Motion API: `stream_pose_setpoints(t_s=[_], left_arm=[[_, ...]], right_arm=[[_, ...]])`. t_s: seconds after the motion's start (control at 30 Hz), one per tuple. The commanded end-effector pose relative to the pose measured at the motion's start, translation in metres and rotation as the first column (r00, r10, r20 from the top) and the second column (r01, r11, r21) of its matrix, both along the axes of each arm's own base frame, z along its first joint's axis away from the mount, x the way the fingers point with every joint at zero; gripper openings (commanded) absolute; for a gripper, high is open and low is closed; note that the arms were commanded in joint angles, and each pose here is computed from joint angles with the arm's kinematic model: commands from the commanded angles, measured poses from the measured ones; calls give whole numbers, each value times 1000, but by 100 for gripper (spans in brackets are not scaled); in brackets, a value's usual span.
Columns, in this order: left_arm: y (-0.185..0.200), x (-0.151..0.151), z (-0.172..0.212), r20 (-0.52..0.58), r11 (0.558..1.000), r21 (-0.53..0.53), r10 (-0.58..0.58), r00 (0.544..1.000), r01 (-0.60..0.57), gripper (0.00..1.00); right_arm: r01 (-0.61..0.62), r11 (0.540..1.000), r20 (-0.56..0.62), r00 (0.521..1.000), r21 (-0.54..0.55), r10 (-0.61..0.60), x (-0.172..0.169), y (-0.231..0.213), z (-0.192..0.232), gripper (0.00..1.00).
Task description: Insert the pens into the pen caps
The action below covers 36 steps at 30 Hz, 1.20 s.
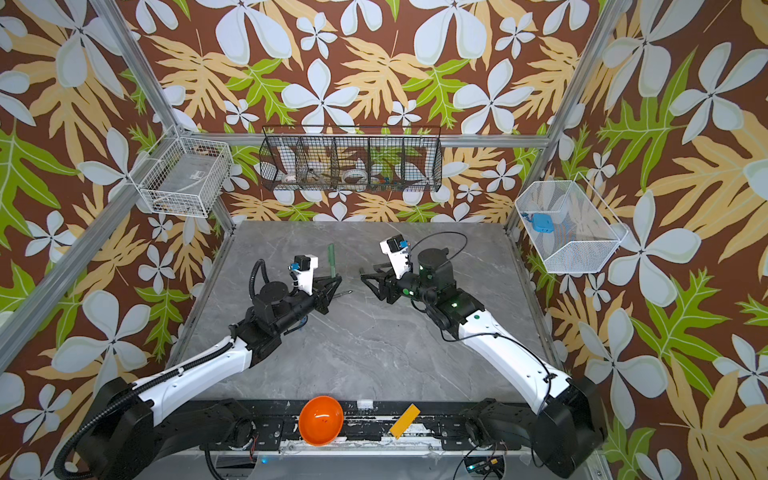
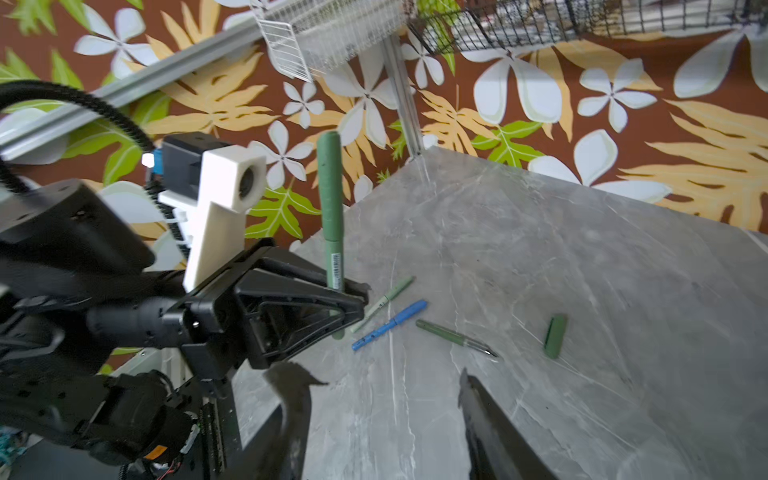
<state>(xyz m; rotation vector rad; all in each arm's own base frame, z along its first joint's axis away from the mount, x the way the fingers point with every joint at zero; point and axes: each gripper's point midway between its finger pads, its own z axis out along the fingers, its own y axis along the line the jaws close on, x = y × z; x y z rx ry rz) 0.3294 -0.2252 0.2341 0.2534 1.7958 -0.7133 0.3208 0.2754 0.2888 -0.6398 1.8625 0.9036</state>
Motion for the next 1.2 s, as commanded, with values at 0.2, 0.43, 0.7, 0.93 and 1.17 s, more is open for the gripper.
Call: stream_pose_setpoints(t_s=[0.2,0.43,0.7,0.93,1.17], left_arm=[[56,-10,-108,-316,949,206,296,901,-239,0],[66,-33,-152,-450,937,262,330,830,-231,0],[75,-46,-170,-490,933,258,350,798,-250,0],[70,-51,-193,-553,936,273,340,761,-220,0],[71,-43,-211,-578,906,367,399,712,-210,0]], right_arm=[[85,968,-156,980,-234,-124,49,2,-77,59],[46,959,-231,966,-278,-113,86,32,-114,60],[-49,928,-306,949,-370,-72,110,86,-168,62],[-105,898,-322,946,-428,-42,118,122,-208,63],[-111,891,-331,943,-441,-46,127,130,-222,63]])
